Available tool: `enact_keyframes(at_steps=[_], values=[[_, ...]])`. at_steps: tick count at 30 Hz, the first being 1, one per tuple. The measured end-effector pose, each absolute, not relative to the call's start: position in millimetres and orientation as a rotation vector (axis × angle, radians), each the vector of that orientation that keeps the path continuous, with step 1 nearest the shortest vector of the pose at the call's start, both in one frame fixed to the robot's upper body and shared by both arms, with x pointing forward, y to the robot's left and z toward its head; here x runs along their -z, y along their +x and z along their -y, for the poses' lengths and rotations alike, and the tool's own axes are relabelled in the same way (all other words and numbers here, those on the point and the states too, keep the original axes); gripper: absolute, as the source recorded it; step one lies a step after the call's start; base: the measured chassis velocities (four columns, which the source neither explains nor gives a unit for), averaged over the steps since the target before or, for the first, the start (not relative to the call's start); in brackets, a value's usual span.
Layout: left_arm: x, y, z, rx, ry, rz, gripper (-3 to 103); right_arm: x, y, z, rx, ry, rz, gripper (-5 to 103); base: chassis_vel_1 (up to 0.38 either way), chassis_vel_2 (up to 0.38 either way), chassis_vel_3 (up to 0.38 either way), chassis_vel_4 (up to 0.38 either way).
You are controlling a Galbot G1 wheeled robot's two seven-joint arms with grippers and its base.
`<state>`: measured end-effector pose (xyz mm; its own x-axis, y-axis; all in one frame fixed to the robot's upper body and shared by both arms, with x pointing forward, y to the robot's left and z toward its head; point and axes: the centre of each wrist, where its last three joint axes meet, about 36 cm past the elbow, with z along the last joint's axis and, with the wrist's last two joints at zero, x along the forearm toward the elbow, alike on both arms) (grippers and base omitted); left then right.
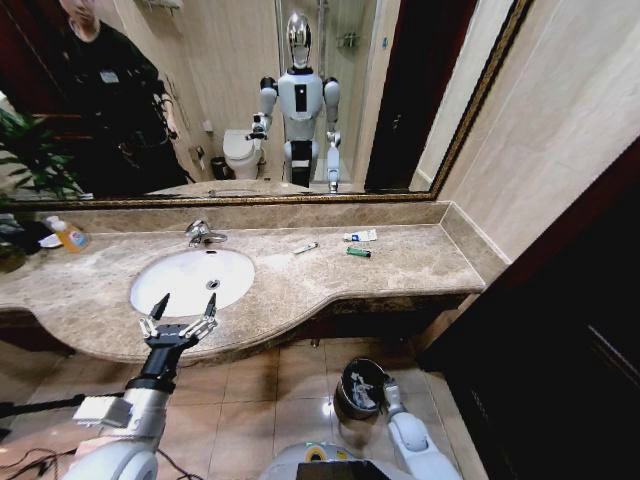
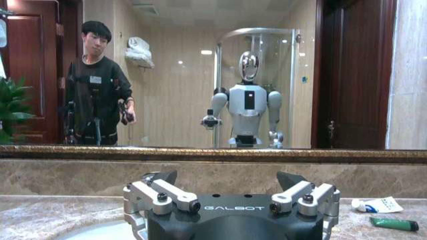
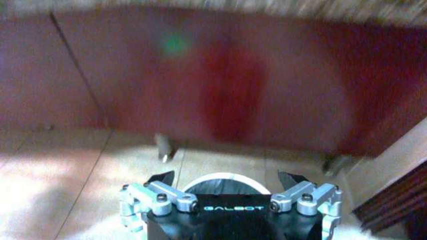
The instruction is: Pick up the trash from the sink and place it in the trash bin.
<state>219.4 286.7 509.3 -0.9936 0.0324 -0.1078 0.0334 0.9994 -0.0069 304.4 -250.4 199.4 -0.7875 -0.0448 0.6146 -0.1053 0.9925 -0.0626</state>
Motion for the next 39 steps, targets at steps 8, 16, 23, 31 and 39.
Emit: enact_keyframes(at_steps=[8, 16, 23, 31, 39], values=[[-509.2, 219.4, -286.7, 0.013, 0.050, -3.033, 100, -274.7, 293.7, 255.0, -0.078, 0.104, 2.637, 100, 0.000, 0.000, 0.000, 0.000], [-509.3, 219.4, -286.7, 0.013, 0.050, -3.033, 100, -342.9, 280.6, 253.3, -0.104, 0.167, 2.762, 100, 0.000, 0.000, 0.000, 0.000], [-509.2, 219.4, -286.7, 0.013, 0.050, -3.033, 100, -398.0, 304.4, 253.1, -0.060, 0.224, 2.880, 100, 0.000, 0.000, 0.000, 0.000], [-509.2, 219.4, -286.7, 0.013, 0.050, -3.033, 100, -461.5, 336.2, 247.9, -0.039, 0.377, 2.952, 100, 0.000, 0.000, 0.000, 0.000], [-509.3, 219.5, -286.7, 0.013, 0.050, -3.033, 100, -474.5, 423.2, 259.3, -0.074, 0.618, 2.976, 100, 0.000, 0.000, 0.000, 0.000]])
